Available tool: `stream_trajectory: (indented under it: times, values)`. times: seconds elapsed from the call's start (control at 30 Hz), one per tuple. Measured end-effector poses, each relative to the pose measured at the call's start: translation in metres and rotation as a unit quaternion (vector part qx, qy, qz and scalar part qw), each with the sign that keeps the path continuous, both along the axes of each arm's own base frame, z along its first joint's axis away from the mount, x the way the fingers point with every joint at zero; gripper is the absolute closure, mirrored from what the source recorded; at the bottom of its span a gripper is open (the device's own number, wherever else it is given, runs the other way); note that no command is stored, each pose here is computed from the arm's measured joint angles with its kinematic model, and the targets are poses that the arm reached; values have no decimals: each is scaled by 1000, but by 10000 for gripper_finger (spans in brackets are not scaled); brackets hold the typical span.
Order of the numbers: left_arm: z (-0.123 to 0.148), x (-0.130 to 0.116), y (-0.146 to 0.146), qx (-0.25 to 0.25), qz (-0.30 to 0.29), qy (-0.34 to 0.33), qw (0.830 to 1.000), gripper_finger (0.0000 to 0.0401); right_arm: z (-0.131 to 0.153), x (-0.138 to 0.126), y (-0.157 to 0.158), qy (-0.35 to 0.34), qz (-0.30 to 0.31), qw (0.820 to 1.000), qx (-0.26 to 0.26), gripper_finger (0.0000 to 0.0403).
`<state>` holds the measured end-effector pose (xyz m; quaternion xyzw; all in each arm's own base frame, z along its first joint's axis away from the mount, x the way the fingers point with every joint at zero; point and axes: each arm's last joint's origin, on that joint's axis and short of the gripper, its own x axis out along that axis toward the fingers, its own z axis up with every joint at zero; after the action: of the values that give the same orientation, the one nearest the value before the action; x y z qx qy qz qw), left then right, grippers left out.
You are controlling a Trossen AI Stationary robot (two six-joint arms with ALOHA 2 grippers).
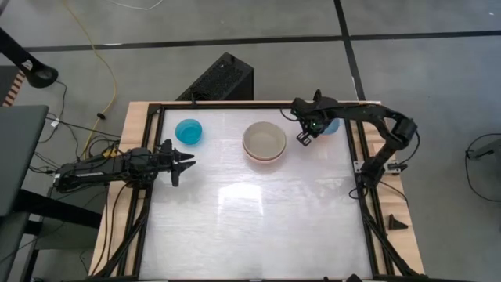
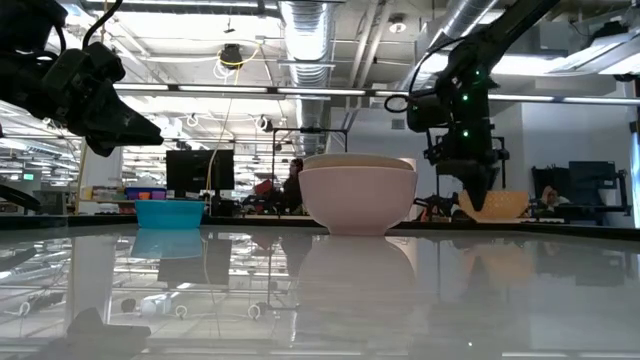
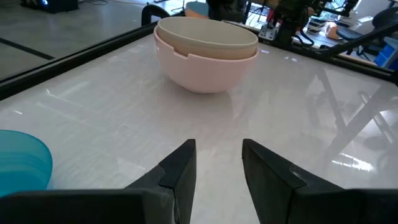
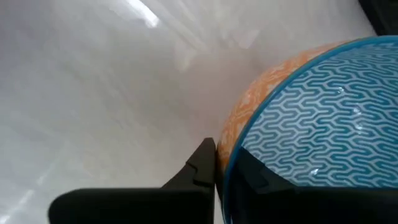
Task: Nest bowls inside each other
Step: Stack the blue patterned bowl on top of the gray bowl
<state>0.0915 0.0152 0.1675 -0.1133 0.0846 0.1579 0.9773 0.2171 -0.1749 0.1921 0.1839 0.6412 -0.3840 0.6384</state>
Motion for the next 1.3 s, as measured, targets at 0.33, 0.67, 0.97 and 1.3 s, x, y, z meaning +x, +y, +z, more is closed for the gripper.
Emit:
stream_trajectory:
  times: [0.33,0.67,0.97,1.3]
  values:
    - [0,0,0,0,0,0,1000,283,64,20,32,-45,28,998,-41,362]
    - [0,0,0,0,0,0,1000,283,132,98,101,-169,163,969,-82,362]
    - [0,0,0,0,0,0,1000,283,127,166,114,-169,227,957,-67,362]
    - [0,0,0,0,0,0,1000,283,89,197,97,-110,227,967,-11,362]
